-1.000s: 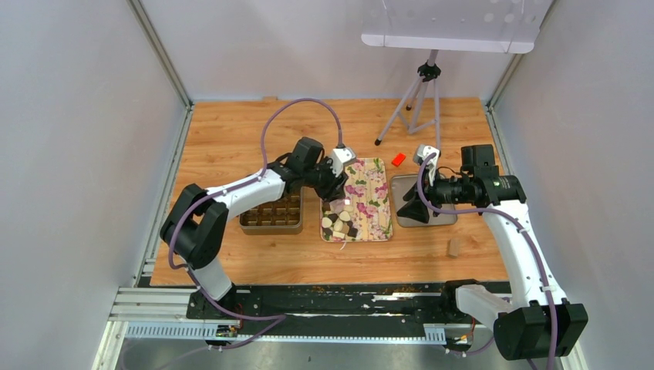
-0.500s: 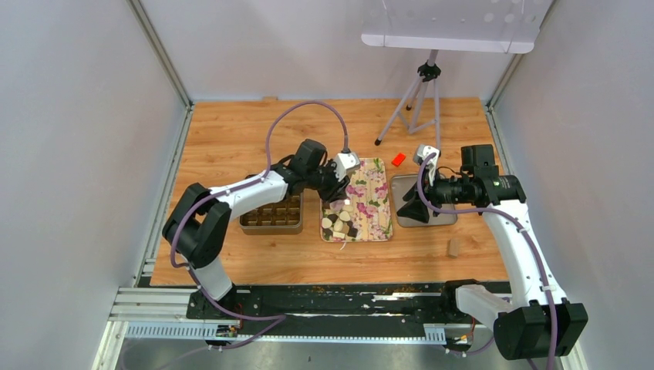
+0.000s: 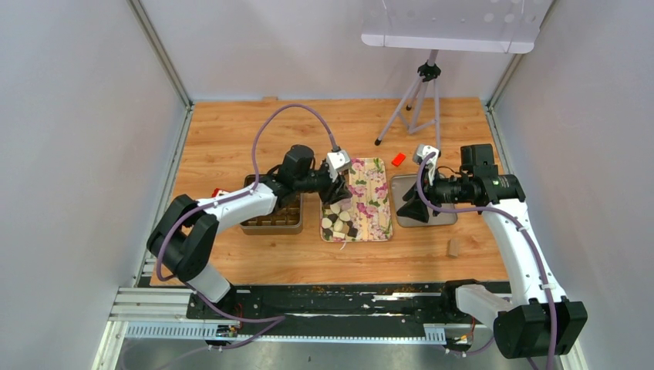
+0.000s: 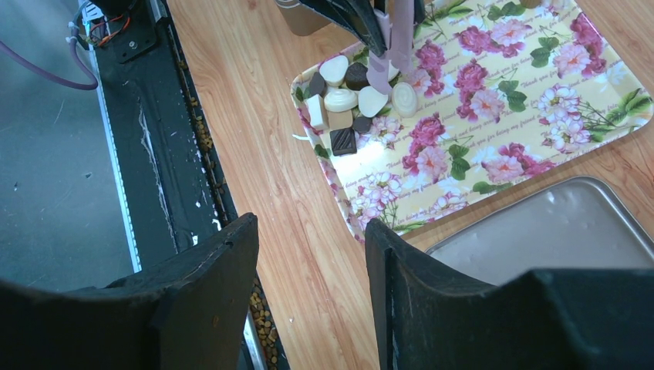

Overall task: Pack the chocolate
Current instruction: Pick up the fake chocolate from the plate.

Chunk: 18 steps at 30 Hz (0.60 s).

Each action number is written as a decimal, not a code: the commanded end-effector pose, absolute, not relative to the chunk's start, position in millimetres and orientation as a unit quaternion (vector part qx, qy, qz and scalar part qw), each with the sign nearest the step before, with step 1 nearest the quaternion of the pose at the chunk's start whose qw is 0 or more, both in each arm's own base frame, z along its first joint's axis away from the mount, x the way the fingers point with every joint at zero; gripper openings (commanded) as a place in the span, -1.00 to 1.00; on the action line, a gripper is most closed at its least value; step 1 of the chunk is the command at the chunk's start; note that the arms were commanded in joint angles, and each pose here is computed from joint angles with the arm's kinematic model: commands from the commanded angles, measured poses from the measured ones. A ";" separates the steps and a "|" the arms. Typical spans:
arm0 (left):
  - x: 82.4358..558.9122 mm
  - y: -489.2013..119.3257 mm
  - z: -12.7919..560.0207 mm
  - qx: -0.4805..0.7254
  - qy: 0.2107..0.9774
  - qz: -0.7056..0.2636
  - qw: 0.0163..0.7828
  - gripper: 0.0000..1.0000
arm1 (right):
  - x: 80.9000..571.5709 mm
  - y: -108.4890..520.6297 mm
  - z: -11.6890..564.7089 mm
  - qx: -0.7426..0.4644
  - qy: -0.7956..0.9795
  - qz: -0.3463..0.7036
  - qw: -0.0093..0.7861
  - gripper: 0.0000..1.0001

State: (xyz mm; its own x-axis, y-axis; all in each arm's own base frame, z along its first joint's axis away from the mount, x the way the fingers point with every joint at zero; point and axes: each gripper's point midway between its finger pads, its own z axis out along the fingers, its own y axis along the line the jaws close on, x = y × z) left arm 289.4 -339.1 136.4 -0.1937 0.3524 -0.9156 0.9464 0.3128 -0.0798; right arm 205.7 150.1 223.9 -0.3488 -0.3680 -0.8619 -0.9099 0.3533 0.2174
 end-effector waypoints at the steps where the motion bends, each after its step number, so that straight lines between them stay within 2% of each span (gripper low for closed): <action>1: 302.0 -361.0 172.3 0.457 0.653 -0.376 0.473 -0.01 | 208.9 152.8 230.7 -0.445 0.719 0.367 0.387 0.06; 6: 295.3 -370.4 157.3 0.502 0.634 -0.383 0.446 0.06 | 207.3 152.6 230.2 -0.445 0.719 0.365 0.388 0.06; 14: 301.2 -377.0 142.0 0.554 0.611 -0.365 0.433 0.07 | 204.7 152.4 227.9 -0.444 0.720 0.367 0.388 0.06; 18: 297.6 -378.7 127.0 0.567 0.616 -0.370 0.402 0.08 | 204.5 151.6 227.5 -0.443 0.722 0.365 0.388 0.06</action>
